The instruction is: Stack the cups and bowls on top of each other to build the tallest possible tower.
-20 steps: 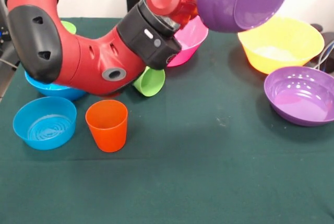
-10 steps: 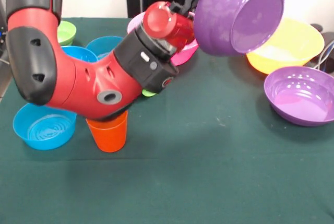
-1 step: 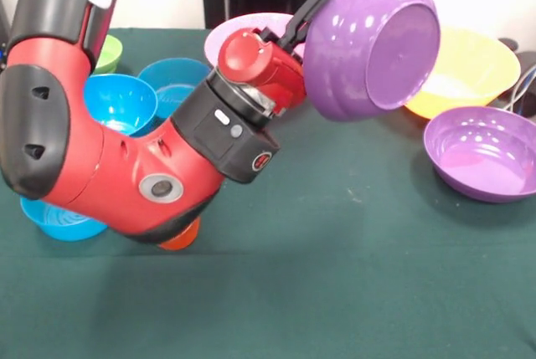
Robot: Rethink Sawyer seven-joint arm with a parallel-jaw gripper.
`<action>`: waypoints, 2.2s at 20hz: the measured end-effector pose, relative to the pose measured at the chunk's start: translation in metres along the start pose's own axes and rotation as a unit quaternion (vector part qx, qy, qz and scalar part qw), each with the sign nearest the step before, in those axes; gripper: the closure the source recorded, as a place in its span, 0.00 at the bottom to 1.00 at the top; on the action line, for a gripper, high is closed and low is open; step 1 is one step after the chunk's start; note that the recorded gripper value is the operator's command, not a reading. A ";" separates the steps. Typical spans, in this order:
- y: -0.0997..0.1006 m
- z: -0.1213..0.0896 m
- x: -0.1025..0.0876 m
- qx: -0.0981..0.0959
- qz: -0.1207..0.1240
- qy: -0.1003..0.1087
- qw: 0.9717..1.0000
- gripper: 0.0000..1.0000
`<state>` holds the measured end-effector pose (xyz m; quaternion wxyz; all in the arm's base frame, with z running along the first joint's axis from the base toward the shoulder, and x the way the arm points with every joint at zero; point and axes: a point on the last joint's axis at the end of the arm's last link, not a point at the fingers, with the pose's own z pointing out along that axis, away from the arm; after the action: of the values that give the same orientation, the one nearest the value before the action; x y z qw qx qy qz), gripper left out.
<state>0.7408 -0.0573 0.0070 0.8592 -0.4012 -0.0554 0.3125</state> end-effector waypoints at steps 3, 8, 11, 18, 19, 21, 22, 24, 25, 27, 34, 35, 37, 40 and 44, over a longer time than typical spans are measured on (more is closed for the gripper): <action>-0.004 -0.009 0.007 -0.010 -0.029 -0.005 1.000 1.00; -0.009 -0.025 0.012 -0.016 -0.071 -0.003 0.997 1.00; -0.009 -0.042 0.014 -0.020 -0.106 0.007 0.994 1.00; 0.013 -0.079 0.011 -0.020 -0.146 0.028 0.989 1.00; 0.016 -0.083 0.010 -0.020 -0.150 0.029 0.988 1.00; 0.016 -0.091 0.008 -0.023 -0.166 0.024 0.986 1.00; 0.014 -0.093 0.008 -0.026 -0.174 0.021 0.984 1.00; 0.011 -0.100 0.006 -0.031 -0.189 0.018 0.981 1.00; 0.008 -0.106 0.003 -0.037 -0.203 0.014 0.978 1.00; 0.006 -0.110 0.001 -0.039 -0.214 0.010 0.976 1.00; 0.000 -0.117 -0.003 -0.036 -0.256 -0.005 0.966 1.00; 0.000 -0.117 -0.002 -0.036 -0.258 -0.007 0.966 1.00; 0.000 -0.116 -0.001 -0.034 -0.263 -0.010 0.964 1.00; -0.001 -0.115 0.000 -0.031 -0.268 -0.010 0.963 1.00; -0.001 -0.114 0.002 -0.029 -0.272 -0.011 0.962 1.00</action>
<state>0.7822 -0.1318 -0.0693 0.8993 -0.3921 -0.1805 0.0700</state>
